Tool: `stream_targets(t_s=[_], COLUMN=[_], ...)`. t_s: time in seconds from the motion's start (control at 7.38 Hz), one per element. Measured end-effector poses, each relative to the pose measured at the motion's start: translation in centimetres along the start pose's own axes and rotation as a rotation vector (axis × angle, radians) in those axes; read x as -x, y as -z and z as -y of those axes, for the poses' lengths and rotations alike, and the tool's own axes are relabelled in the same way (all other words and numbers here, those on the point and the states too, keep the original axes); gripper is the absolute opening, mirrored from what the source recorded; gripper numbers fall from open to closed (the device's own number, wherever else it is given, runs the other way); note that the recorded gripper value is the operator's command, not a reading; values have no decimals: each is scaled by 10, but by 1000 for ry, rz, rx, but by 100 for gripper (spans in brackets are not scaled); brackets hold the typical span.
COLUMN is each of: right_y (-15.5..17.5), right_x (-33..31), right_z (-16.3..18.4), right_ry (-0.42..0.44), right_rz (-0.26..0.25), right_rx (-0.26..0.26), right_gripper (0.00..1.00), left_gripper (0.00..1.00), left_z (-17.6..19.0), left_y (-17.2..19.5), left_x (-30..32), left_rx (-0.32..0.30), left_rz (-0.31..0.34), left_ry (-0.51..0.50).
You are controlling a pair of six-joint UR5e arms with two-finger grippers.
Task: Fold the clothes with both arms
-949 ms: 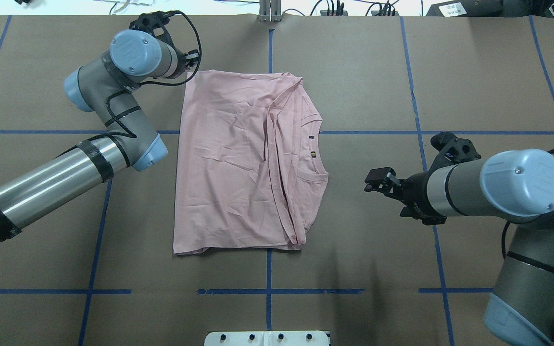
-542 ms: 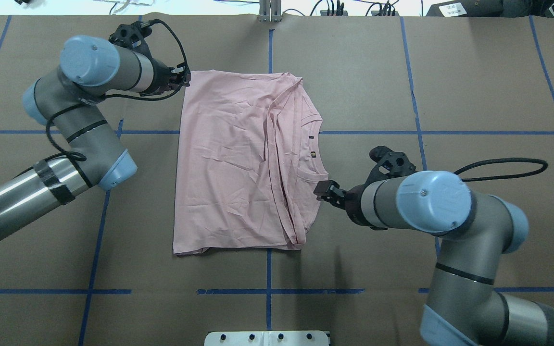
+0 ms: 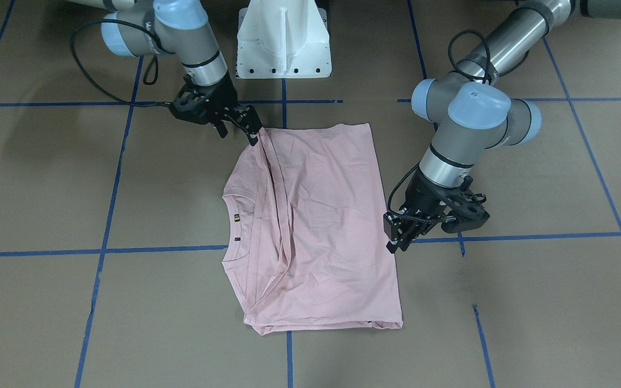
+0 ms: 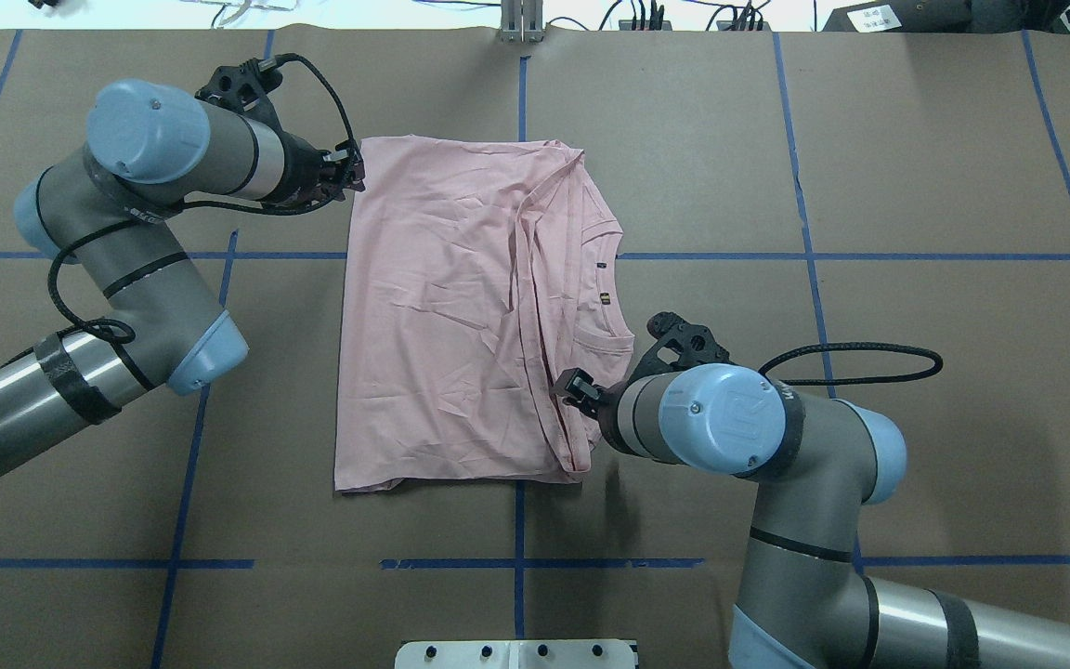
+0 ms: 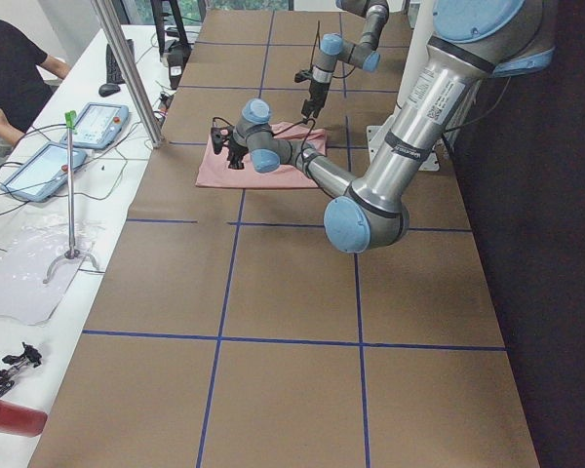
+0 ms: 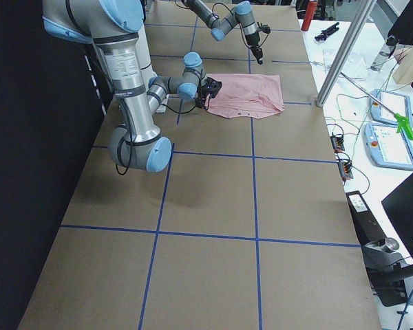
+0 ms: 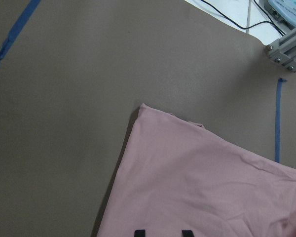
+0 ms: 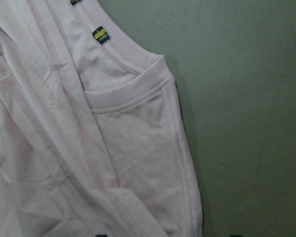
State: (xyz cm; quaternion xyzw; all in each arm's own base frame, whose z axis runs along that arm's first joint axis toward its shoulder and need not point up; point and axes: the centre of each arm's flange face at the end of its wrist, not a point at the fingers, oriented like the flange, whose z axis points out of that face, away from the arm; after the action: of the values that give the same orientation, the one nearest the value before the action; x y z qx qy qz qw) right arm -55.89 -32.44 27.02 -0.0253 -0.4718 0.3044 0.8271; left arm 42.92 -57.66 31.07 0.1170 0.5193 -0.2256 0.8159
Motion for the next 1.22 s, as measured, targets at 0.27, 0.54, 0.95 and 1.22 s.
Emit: stream_targets(t_s=[0.27, 0.54, 0.95, 1.22], right_y=[-9, -15, -20, -20], right_x=[2, 2, 0, 1], right_z=[-14, -21, -23, -23], right_ry=[-14, -12, -11, -10], right_rz=[-6, -15, -23, -27], right_rx=[1, 1, -1, -2], right_gripper=[75, 70, 19, 0], left_gripper=[38, 39, 39, 39], left_z=[-2, -4, -5, -5], left_y=[-2, -3, -4, -5], left_x=[1, 1, 2, 5], left_rx=[1, 2, 3, 4], left_rz=[4, 4, 6, 10], left_ry=[0, 0, 0, 0])
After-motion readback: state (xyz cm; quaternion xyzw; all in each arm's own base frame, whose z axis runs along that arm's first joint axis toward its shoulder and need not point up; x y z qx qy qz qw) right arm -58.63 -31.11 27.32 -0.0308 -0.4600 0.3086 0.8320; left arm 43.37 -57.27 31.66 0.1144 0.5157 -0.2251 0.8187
